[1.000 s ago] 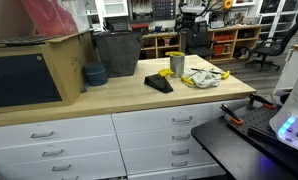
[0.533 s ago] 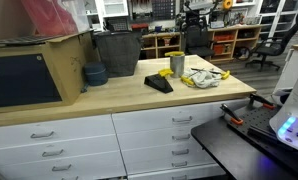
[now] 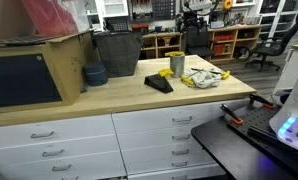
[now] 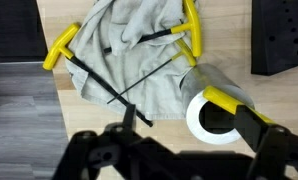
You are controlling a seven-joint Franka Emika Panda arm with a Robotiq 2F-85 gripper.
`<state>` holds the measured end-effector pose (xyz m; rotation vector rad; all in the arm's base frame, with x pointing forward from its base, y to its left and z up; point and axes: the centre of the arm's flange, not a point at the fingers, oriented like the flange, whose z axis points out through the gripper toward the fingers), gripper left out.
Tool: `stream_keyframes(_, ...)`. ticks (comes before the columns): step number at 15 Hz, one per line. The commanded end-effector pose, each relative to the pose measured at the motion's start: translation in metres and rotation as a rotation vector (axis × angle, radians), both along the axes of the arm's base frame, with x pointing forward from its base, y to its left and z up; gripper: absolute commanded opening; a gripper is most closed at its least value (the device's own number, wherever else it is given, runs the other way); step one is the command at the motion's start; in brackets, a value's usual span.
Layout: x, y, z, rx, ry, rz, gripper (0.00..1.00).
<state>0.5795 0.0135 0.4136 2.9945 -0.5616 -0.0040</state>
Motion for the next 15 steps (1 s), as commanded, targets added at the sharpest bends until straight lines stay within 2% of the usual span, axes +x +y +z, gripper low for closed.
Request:
stream_keyframes(1, 0.000, 0.000, 0.000, 0.000, 0.000, 0.000, 1.00)
stream_keyframes(4, -0.001, 0.000, -0.005, -0.004, 0.006, -0.007, 1.00)
stream_keyframes(7, -0.005, -0.001, -0.037, 0.030, 0.081, -0.076, 1.00)
stream_keyframes(11, -0.015, -0.018, -0.082, 0.017, 0.164, -0.265, 1.00)
stream_keyframes(15, -0.034, -0.052, -0.105, -0.012, 0.214, -0.428, 1.00)
